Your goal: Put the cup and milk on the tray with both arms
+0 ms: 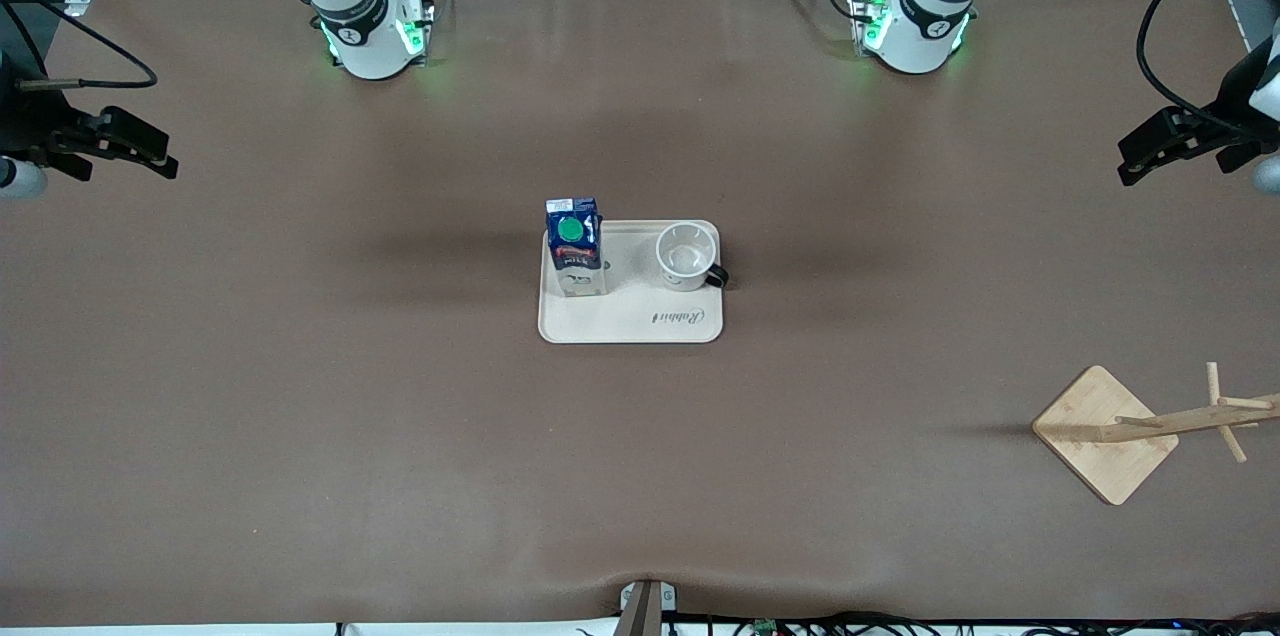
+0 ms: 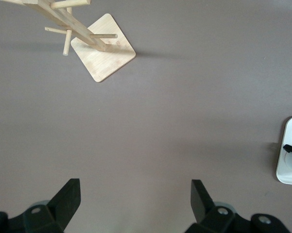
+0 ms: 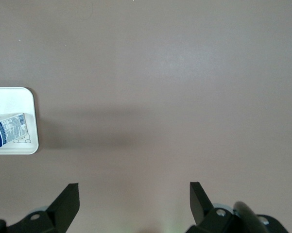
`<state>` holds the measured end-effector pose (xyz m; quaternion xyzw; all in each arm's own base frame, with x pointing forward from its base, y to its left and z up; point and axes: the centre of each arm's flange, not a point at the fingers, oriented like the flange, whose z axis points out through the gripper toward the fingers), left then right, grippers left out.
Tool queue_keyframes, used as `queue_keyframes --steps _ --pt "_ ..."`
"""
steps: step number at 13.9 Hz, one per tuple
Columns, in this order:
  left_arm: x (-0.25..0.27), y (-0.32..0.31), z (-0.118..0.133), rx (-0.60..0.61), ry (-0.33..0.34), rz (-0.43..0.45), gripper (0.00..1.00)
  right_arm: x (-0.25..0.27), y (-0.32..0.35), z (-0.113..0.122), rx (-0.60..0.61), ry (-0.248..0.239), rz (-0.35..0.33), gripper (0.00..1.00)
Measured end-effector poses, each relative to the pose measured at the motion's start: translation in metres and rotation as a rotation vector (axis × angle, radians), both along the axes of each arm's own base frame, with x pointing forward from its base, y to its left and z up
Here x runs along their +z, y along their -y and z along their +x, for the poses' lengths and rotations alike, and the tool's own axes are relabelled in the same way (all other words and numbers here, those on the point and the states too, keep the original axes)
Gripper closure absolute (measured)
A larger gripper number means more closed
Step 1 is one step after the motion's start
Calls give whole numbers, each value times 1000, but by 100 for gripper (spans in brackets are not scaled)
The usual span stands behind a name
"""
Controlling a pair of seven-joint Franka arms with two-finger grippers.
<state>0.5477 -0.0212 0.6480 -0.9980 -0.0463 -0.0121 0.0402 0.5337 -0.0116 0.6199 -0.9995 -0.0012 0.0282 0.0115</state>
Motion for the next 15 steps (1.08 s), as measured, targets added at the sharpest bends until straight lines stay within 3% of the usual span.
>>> queue_keyframes --steps 15 --pt "5 10 -2 -16 -9 1 0 0 -1 0 2 0 1 0"
